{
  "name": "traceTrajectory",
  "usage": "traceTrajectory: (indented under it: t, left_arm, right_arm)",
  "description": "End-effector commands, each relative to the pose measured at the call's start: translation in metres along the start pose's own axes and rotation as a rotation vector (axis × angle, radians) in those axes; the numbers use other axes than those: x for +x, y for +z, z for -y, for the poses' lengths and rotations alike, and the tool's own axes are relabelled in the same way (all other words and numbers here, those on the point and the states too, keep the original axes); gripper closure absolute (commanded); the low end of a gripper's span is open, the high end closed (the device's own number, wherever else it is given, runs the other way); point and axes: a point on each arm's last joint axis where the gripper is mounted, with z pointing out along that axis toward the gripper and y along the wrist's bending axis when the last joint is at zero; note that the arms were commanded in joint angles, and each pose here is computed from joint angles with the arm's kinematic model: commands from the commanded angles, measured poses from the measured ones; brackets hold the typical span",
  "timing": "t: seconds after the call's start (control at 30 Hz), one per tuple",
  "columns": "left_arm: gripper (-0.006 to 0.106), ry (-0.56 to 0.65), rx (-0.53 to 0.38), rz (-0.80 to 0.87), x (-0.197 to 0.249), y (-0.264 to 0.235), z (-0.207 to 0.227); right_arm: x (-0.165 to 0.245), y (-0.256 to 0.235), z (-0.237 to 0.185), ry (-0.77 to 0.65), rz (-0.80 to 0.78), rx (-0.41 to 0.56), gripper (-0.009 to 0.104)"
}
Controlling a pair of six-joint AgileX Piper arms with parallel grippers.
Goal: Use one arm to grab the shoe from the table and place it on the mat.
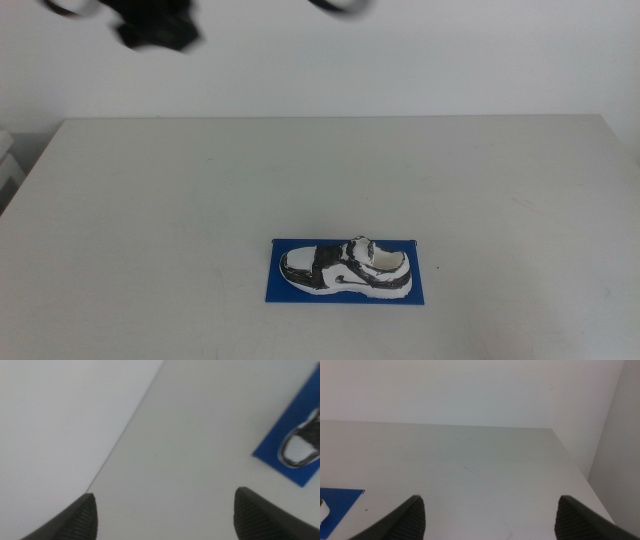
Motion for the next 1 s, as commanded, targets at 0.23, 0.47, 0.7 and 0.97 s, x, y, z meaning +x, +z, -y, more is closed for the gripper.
traceTrajectory:
  t: [0.23,0.47,0.7,0.97]
  left_arm:
    - [0.007,-0.213,-0.195,0.051,0.068,-0.077,-0.017]
    - [0.007,-0.294,-0.501,0.206,0.124,-0.084,0.008]
    - [0.007,-0.379,-0.671,0.419,0.171,-0.055,0.064]
    - [0.007,-0.420,-0.785,0.574,0.232,-0.014,0.138]
  right_arm:
    - [-0.011,-0.003,0.001,-0.021,0.109,0.012,0.029]
    - [-0.011,-0.003,0.001,-0.021,0.109,0.012,0.029]
    - [-0.011,-0.003,0.001,-0.021,0.109,0.012,0.029]
    - [-0.011,-0.003,0.001,-0.021,0.109,0.012,0.029]
